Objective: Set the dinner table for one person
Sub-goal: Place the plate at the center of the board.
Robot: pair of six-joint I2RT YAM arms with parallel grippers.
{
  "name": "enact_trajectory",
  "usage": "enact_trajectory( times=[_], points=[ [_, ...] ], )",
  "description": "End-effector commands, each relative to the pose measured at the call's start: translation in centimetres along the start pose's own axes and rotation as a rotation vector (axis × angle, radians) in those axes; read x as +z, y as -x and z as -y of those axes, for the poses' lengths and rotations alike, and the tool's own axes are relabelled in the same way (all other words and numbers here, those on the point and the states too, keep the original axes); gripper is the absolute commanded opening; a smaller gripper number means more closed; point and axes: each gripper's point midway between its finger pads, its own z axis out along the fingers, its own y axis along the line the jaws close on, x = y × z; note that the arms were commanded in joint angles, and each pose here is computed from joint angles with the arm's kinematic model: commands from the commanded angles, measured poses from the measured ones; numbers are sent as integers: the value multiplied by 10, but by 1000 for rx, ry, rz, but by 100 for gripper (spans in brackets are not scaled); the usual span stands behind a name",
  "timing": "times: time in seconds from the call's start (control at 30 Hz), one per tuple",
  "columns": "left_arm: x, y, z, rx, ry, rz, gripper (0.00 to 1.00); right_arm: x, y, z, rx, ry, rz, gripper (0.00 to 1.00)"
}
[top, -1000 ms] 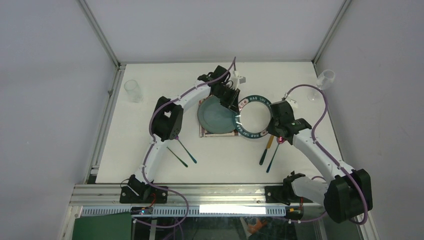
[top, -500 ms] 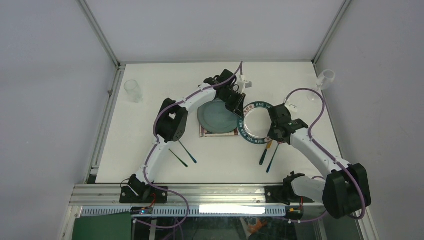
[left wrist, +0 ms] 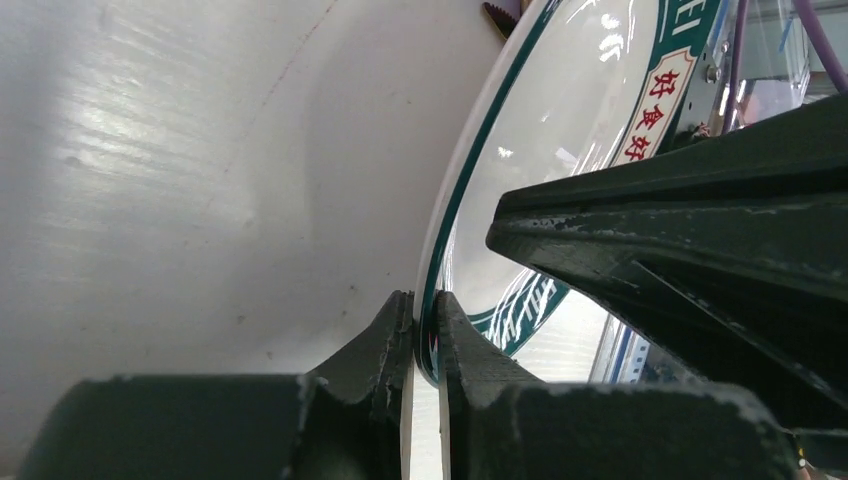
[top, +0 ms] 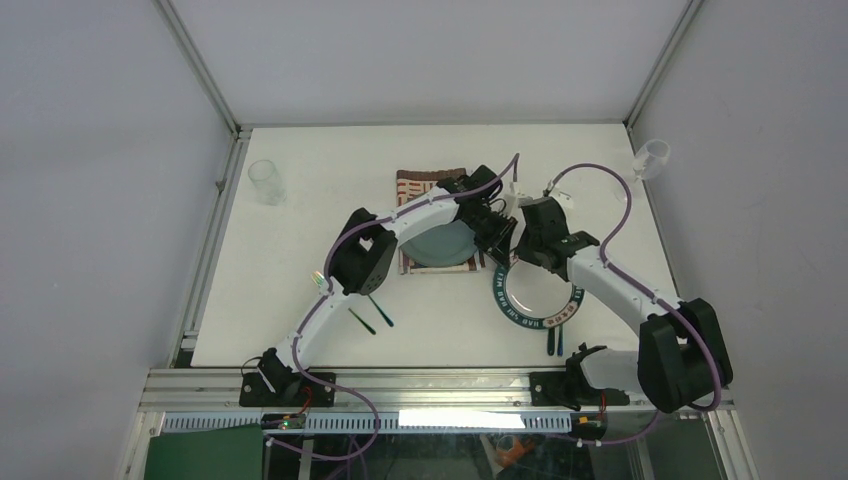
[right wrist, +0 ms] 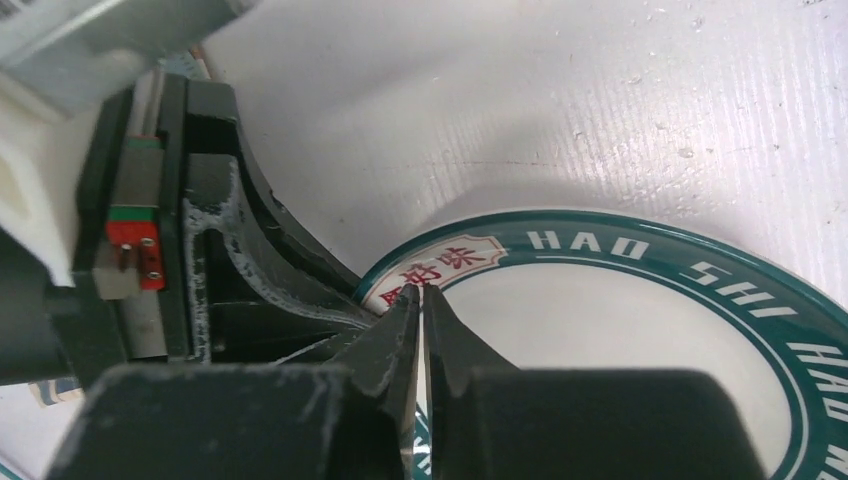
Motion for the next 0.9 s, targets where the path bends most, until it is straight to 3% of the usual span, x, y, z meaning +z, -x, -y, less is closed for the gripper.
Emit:
enact_trajectory(
  times=[0.0,0.1,0.23,0.33,0.63,0.87],
  points=[
    [-9,13,-20,36,86,40,0,0,21,-16,22,39,58,10],
    [-10,11,-24,29,113,39,0,2,16,-14,15,33,42,13],
    [-12,11,-31,22,157,42,29,0,15,-13,13,41,44,15],
    [-12,11,-30,23,151,43,42,-1,14,-13,15,46,42,16],
    [-15,16,-24,34,143,58,50,-4,13,-17,11,78,46,15],
    [-77,64,-7,159,308,195,60,-12,20,-21,23,109,74,15]
  ],
)
